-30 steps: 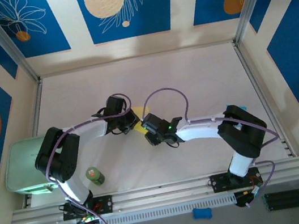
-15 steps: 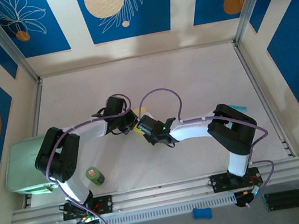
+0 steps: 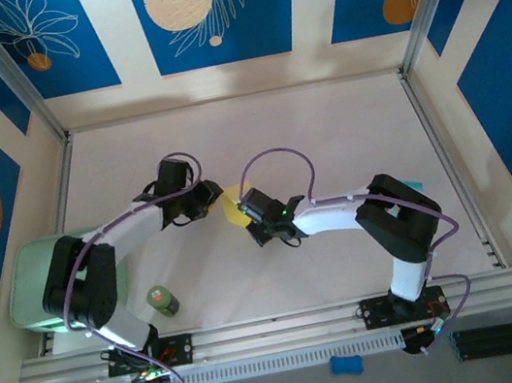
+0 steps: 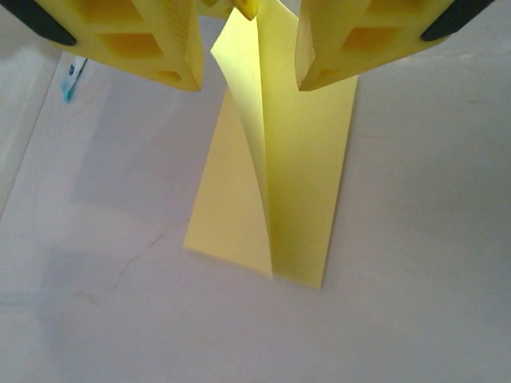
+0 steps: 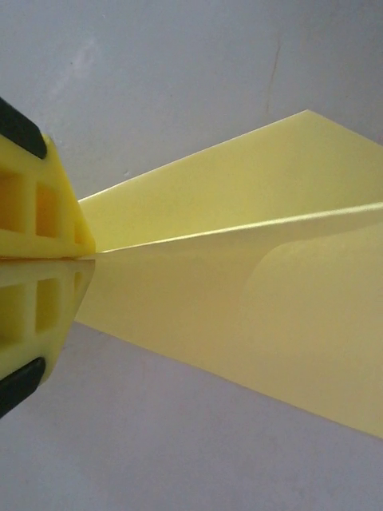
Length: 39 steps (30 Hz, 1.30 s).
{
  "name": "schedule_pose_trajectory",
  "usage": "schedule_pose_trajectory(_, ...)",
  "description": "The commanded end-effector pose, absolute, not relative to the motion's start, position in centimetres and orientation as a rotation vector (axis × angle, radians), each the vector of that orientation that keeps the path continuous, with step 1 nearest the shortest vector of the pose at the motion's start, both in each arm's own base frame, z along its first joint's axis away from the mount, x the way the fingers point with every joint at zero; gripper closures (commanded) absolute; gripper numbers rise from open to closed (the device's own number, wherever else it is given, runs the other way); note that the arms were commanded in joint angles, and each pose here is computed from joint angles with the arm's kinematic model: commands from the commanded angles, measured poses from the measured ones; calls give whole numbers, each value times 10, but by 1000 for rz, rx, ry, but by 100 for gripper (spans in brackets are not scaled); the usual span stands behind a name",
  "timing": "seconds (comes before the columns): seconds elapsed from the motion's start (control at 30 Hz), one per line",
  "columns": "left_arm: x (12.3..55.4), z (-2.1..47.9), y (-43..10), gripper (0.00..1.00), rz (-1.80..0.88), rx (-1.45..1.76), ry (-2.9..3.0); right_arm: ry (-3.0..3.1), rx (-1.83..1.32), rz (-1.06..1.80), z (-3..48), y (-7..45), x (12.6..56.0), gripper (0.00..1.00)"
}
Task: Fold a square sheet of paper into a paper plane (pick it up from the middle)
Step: Fourth fold the wing at the center of the table.
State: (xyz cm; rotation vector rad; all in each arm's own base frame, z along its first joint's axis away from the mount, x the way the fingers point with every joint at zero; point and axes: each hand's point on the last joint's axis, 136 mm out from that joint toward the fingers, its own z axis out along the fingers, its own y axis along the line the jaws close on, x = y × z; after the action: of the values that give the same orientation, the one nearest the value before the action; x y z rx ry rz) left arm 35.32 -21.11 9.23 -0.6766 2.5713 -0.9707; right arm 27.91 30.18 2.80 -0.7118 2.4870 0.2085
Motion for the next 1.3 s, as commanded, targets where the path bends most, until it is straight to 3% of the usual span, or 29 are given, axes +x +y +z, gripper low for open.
schedule_pose_trajectory(0.0, 339, 86, -207, 64, -965, -619, 2593, 2517, -713, 379, 32, 310, 272, 94)
schedule_pose_trajectory(0.3, 324, 73, -233, 62, -1073, -365, 2584, 2560, -640, 594, 33, 307, 276, 94)
schedule_pose_trajectory(0.6, 336, 64, -267, 69, -1228, -319, 2563, 2539, -659, 621, 32, 302, 278, 93)
schedule_pose_trajectory(1.0, 331, 39, -270, 70, -1190, -346, 2632, 2534, -654, 625, 32, 301, 282, 93)
schedule_pose_trajectory(1.27, 330, 26, -267, 68, -1152, -405, 2678, 2546, -650, 605, 32, 298, 281, 88)
